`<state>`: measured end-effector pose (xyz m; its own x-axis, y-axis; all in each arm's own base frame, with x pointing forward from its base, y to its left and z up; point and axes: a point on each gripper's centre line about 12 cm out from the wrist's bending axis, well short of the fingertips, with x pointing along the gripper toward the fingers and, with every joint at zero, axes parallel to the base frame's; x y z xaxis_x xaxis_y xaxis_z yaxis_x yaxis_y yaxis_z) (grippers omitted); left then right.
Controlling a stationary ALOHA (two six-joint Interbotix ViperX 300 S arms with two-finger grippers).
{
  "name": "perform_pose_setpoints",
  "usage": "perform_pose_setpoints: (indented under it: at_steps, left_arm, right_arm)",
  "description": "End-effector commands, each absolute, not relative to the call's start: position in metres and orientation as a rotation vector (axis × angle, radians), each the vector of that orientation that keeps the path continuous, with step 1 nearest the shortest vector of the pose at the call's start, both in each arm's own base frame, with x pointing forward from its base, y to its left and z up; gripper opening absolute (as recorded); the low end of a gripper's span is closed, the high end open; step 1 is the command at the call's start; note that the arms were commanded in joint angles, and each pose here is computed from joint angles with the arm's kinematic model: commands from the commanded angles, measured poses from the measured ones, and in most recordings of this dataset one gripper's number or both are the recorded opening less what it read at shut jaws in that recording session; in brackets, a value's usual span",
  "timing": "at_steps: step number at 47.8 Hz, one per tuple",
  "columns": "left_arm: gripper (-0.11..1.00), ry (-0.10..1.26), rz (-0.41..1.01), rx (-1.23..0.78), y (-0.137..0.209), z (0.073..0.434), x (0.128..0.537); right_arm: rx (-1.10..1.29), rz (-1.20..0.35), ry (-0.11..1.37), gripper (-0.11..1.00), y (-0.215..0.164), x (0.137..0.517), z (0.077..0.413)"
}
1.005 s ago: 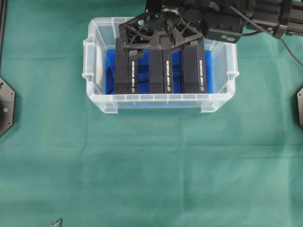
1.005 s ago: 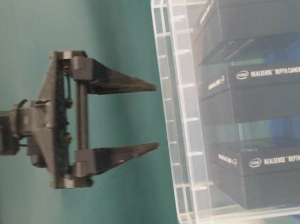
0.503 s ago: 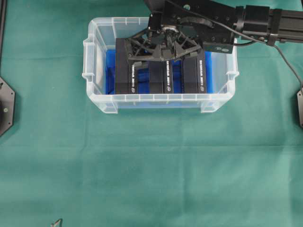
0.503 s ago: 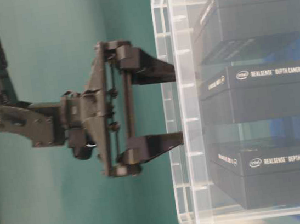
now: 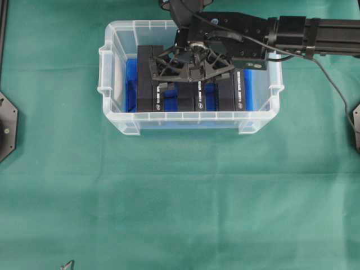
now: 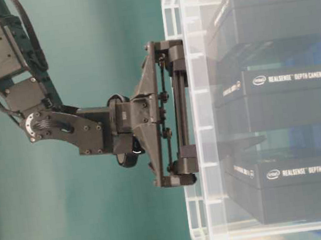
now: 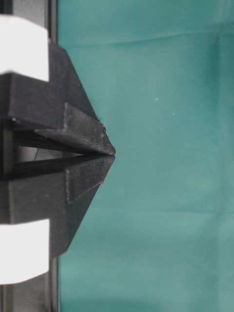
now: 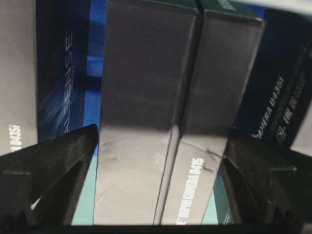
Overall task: Take the box out of the case with the right arm.
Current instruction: 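Lower the right gripper around the middle black box and close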
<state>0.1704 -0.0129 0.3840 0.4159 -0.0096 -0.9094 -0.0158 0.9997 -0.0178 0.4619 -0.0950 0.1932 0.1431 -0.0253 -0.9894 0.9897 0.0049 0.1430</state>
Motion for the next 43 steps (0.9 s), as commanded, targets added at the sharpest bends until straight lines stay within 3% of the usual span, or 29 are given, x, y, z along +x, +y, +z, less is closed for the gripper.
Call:
perform_pose_setpoints:
  at_steps: [1, 22, 26, 31, 43]
  left_arm:
    - [0.0, 1.117, 0.001, -0.025, -0.013, 0.3917, 0.1715]
    - [0.0, 1.117, 0.001, -0.025, -0.013, 0.3917, 0.1715]
    - [0.0, 1.117, 0.001, -0.025, -0.013, 0.3917, 0.1715]
    - [0.0, 1.117, 0.001, -0.025, -0.013, 0.3917, 0.1715]
    - [0.0, 1.116, 0.001, -0.026, -0.013, 0.3918, 0.1717]
  right_arm:
    - [1.266, -1.086, 1.059, 0.93, -0.0933, 0.4639, 0.2046]
    - [1.294, -1.084, 1.067, 0.92, -0.0909, 0.4647, 0.2032]
    - [1.299, -1.088, 1.067, 0.87, -0.0907, 0.4645, 0.2032]
    - [1.305, -1.099, 1.06, 0.66, -0.0912, 0.4644, 0.2032]
    - [1.301, -1.118, 1.079, 0.65, -0.0901, 0.462, 0.202]
